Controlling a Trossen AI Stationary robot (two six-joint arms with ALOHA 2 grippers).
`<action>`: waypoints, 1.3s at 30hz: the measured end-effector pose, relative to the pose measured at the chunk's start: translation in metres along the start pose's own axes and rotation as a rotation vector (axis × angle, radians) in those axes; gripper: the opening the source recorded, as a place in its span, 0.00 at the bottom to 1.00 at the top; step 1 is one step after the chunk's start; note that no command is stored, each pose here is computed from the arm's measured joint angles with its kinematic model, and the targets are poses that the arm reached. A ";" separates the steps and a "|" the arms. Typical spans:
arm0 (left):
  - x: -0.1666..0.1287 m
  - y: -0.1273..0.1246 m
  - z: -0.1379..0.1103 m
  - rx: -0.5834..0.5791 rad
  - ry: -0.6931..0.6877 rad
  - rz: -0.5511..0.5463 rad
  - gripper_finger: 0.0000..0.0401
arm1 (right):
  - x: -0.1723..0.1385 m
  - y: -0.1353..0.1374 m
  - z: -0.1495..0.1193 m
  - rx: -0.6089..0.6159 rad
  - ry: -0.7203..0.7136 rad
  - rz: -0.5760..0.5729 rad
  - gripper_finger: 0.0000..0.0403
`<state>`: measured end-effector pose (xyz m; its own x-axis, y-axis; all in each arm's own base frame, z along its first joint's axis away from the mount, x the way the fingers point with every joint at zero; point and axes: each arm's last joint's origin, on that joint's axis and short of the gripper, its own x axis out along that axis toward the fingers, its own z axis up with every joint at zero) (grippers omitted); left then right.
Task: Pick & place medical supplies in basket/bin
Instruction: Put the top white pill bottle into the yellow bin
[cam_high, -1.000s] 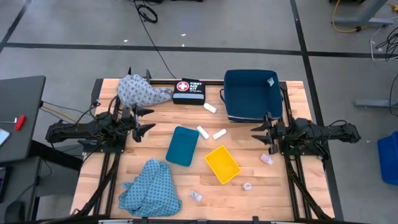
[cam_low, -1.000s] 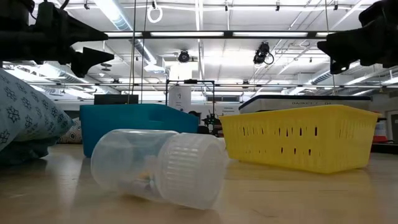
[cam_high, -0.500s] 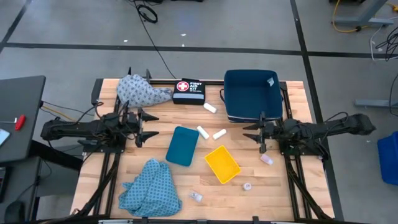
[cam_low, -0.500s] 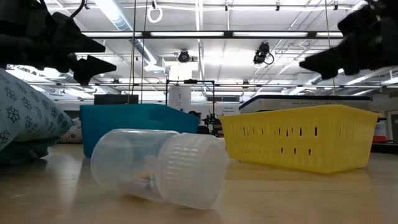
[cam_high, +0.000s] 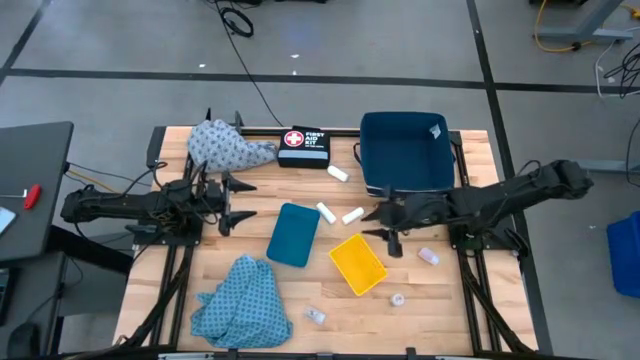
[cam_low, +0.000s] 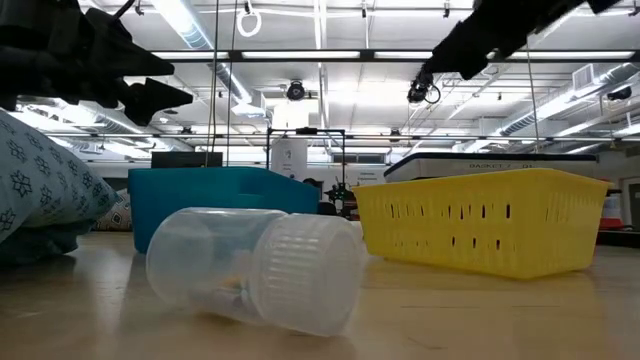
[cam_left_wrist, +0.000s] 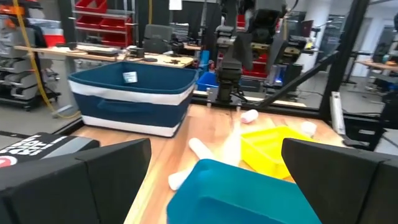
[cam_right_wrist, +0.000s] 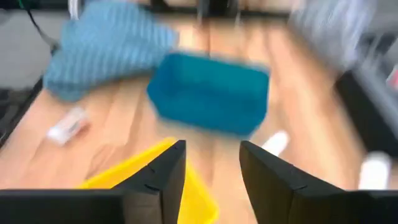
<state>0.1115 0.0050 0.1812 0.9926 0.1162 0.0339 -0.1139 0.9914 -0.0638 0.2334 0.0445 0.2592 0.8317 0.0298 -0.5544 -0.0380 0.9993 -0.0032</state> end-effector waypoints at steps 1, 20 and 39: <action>0.000 0.000 0.000 -0.002 0.000 -0.012 0.92 | 0.003 0.001 0.001 0.017 0.081 -0.004 0.44; 0.000 -0.004 -0.001 0.006 0.021 -0.124 0.91 | 0.007 0.038 -0.045 0.247 1.078 -0.181 0.66; 0.000 -0.004 -0.001 0.005 0.024 -0.150 0.91 | 0.008 0.061 -0.115 0.416 1.153 -0.241 0.66</action>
<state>0.1117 0.0006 0.1805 0.9992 -0.0351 0.0189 0.0361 0.9979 -0.0544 0.1743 0.1034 0.1593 -0.1839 0.0172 -0.9828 0.4002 0.9145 -0.0589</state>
